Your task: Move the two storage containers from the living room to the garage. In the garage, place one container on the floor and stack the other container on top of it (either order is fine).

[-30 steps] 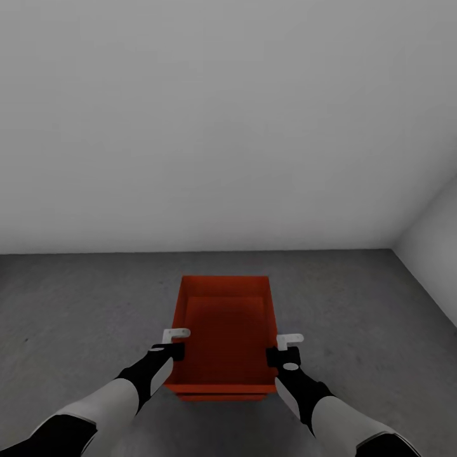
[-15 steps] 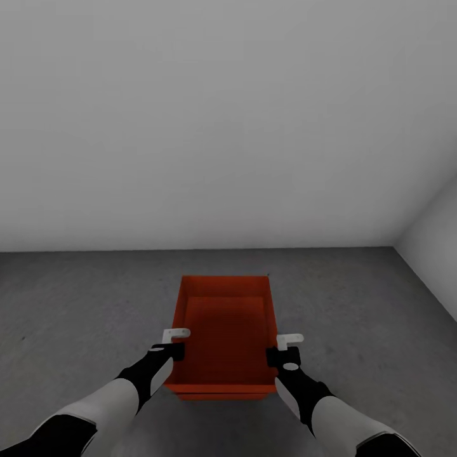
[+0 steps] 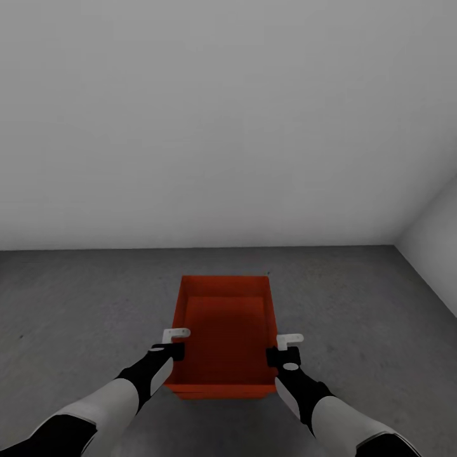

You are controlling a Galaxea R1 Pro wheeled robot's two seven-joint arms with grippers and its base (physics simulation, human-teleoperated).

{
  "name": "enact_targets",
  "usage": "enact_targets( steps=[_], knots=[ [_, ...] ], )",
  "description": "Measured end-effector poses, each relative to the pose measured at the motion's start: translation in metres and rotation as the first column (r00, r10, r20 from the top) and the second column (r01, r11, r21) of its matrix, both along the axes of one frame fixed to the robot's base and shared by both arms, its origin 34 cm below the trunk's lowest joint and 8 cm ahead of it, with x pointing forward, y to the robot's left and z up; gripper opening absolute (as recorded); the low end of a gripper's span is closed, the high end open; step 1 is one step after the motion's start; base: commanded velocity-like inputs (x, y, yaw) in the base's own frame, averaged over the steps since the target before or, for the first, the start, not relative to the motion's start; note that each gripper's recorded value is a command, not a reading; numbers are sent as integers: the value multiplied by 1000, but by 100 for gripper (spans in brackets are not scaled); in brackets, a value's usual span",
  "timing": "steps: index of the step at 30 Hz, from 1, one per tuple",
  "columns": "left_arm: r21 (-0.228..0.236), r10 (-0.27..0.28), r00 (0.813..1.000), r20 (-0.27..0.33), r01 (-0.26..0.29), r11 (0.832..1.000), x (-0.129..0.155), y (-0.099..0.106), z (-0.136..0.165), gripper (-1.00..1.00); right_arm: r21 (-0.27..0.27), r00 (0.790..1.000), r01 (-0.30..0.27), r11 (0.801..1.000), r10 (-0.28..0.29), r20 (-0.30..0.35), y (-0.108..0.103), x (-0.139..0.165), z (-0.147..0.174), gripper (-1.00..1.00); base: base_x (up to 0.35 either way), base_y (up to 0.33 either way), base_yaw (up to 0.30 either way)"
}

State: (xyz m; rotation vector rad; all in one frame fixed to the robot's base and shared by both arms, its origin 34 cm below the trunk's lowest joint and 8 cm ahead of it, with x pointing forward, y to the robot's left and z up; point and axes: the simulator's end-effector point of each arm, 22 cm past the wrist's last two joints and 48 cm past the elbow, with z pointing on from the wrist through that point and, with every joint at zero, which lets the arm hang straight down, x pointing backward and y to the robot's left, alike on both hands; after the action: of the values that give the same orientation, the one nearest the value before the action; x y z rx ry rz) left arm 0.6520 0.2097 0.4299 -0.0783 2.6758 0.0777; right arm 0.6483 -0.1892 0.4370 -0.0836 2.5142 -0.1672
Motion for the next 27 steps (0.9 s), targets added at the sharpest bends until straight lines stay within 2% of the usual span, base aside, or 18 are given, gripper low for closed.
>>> enact_targets(
  steps=[15, 21, 27],
  knots=[
    [0, 0, 1000, -1, 0, 1000, 0, 0, 0, -100, 0, 1000, 0, 1000, 0, -1, 0, 0, 0, -100, 0, 0, 1],
    [0, 1, 1000, -2, -1, 1000, 0, 0, 0, -100, 0, 1000, -1, 1000, 1, -2, 0, 0, 0, -100, 0, 0, 146],
    [0, 1, 1000, -2, -1, 1000, 0, 0, 0, -100, 0, 1000, -1, 1000, 1, -1, 0, 0, 0, -100, 0, 0, 33]
  ],
)
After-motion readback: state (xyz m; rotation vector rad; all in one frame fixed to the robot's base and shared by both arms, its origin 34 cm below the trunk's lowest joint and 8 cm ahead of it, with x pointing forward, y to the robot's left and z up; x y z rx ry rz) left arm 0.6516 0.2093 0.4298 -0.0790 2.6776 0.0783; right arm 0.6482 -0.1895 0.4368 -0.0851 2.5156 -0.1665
